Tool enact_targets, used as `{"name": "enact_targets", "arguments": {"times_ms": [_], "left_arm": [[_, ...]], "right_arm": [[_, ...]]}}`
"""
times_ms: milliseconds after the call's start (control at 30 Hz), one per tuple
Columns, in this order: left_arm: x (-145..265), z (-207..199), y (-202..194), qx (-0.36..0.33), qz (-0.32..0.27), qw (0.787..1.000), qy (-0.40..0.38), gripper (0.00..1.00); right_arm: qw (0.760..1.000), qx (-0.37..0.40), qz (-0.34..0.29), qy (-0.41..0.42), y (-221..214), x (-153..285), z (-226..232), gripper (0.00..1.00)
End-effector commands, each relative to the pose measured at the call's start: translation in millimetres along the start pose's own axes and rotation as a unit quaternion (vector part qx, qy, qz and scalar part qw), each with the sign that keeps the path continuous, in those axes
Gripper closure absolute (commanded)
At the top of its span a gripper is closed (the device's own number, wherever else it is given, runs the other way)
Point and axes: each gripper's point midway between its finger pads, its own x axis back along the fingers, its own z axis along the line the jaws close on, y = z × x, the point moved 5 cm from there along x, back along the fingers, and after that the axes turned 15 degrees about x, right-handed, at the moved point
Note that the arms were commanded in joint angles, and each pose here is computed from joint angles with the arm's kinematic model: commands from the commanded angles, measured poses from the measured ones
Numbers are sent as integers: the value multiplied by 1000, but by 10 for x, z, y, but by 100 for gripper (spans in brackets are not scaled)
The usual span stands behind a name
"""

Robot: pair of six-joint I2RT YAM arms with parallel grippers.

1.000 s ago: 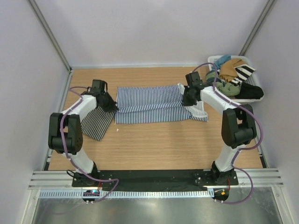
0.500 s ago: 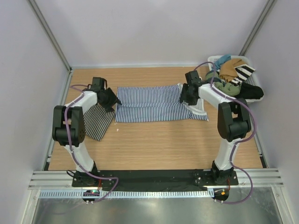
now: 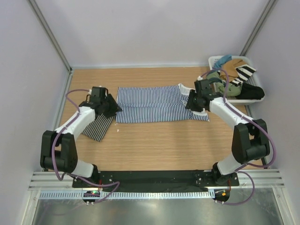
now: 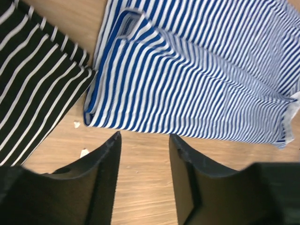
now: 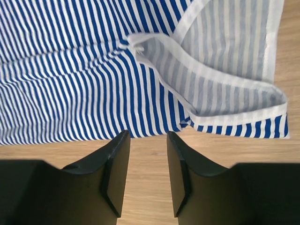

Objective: Fold and stack the tank tops
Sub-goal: Fold the tank top

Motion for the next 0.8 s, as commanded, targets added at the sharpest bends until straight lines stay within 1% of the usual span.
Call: {"name": "enact_targets", "arguments": {"times_ms": [0, 33, 100, 167, 233, 300, 367, 467, 600, 633, 667, 767], "left_arm": [[-24, 179, -71, -12, -10, 1000, 13, 56], [-33, 209, -81, -15, -9, 1000, 16, 61], [-59, 281, -120, -24, -1, 999, 26, 64], [-87, 358, -144, -26, 3, 999, 40, 64], [-103, 409, -161, -30, 4, 998, 49, 63], [-124, 464, -164, -31, 0, 998, 60, 63], [-169, 505, -181, -32, 4, 997, 70, 63], [-223, 540, -186, -33, 5, 996, 78, 64], [-246, 583, -153, -37, -6, 995, 91, 64], [-250, 589, -151, -39, -7, 995, 93, 64], [-259, 605, -156, -39, -7, 995, 96, 63], [-284, 623, -162, -40, -6, 994, 98, 61]], "right_arm": [[1000, 5, 9, 21, -174, -12, 12, 59], [1000, 6, 12, 20, -199, -26, 1, 60], [1000, 7, 26, 14, -272, -80, -24, 62], [999, 7, 37, 5, -313, -125, -70, 64], [998, 1, 43, -52, -327, -203, -266, 67], [996, -13, 44, -79, -310, -259, -414, 69], [994, -24, 54, -91, -331, -356, -493, 71], [992, -32, 55, -105, -258, -444, -540, 72], [991, -29, 54, -122, -115, -492, -565, 70], [990, -28, 54, -130, -100, -491, -583, 68], [988, -26, 53, -144, -93, -476, -623, 63], [986, -29, 42, -158, -67, -431, -657, 59]]}}
